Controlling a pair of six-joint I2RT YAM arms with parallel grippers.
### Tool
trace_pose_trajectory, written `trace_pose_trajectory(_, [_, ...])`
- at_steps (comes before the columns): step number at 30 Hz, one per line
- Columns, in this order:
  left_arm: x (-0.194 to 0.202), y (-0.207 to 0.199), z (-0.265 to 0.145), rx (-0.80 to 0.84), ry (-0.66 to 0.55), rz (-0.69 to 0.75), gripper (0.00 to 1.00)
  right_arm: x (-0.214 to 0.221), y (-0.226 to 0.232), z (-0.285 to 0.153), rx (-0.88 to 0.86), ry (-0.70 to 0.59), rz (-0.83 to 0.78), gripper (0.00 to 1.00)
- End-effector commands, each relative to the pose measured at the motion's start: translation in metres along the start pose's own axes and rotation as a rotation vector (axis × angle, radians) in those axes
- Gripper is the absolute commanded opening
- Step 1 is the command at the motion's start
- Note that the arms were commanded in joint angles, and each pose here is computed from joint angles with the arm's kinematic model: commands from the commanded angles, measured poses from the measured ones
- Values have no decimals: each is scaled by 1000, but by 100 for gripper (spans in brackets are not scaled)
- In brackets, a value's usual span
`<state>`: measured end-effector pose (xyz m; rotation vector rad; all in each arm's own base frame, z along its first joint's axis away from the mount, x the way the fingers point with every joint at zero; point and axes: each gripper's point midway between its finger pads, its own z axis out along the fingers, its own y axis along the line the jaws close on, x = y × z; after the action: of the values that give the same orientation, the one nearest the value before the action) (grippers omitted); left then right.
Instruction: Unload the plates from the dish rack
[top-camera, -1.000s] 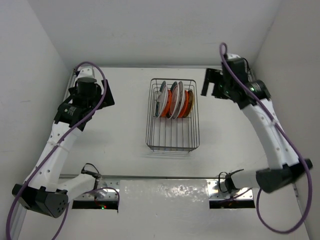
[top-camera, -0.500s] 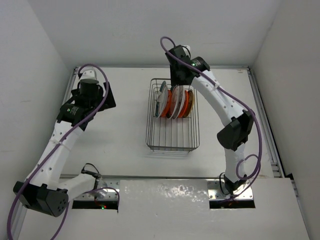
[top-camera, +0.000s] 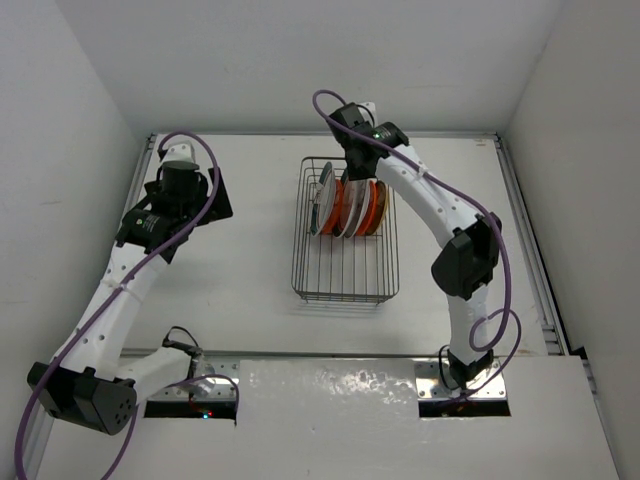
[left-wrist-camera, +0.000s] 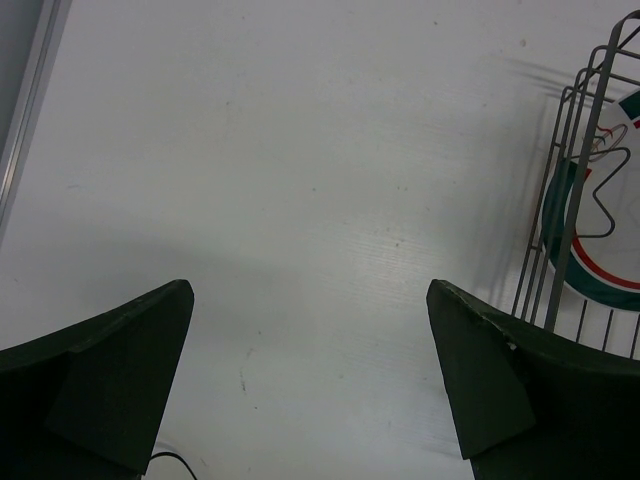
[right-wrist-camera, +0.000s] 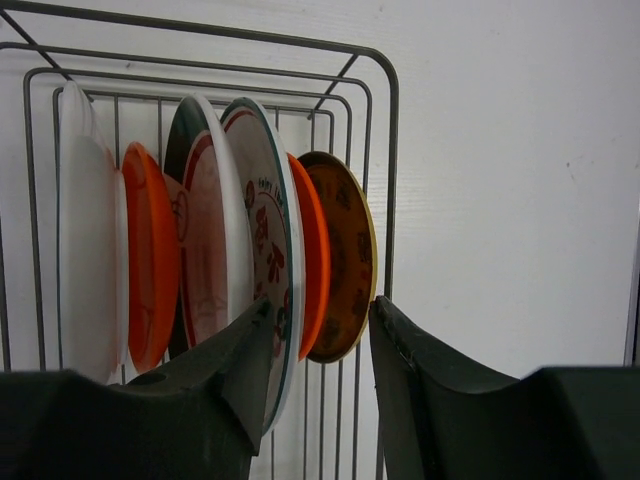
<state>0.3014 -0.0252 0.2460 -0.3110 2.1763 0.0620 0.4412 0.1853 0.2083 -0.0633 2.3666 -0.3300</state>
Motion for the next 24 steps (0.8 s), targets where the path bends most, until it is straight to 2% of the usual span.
trace_pose_trajectory(1, [-13,-8,-2,35,-47,0,100,-10,2,6,4,-36,9,42])
trace_pose_trajectory(3, [-13,-9,-2,36,-46,0,100,-6,2,12,21,-22,-1,40])
trace_pose_trajectory(6, [-12,-7,-2,33,-47,1,100,4,2,22,29,3,-9,32])
trace_pose_trajectory(10, [-12,-7,-3,33,-43,1,100,13,4,29,37,26,-5,26])
trace_pose_trajectory(13, [-25,-11,-11,46,-61,-9,100,16,3,30,46,32,-2,22])
trace_pose_trajectory(16, [-33,-14,-13,52,-68,-15,100,15,0,28,50,38,-2,10])
trace_pose_trajectory(17, [-34,-15,-13,58,-66,-16,100,6,-1,22,51,18,10,0])
trace_pose_trajectory(19, [-37,-19,-13,68,-61,-20,100,-2,-9,12,67,10,11,0])
trace_pose_trajectory(24, [-44,-30,-14,116,-66,-33,100,-47,-55,-38,165,-117,38,0])
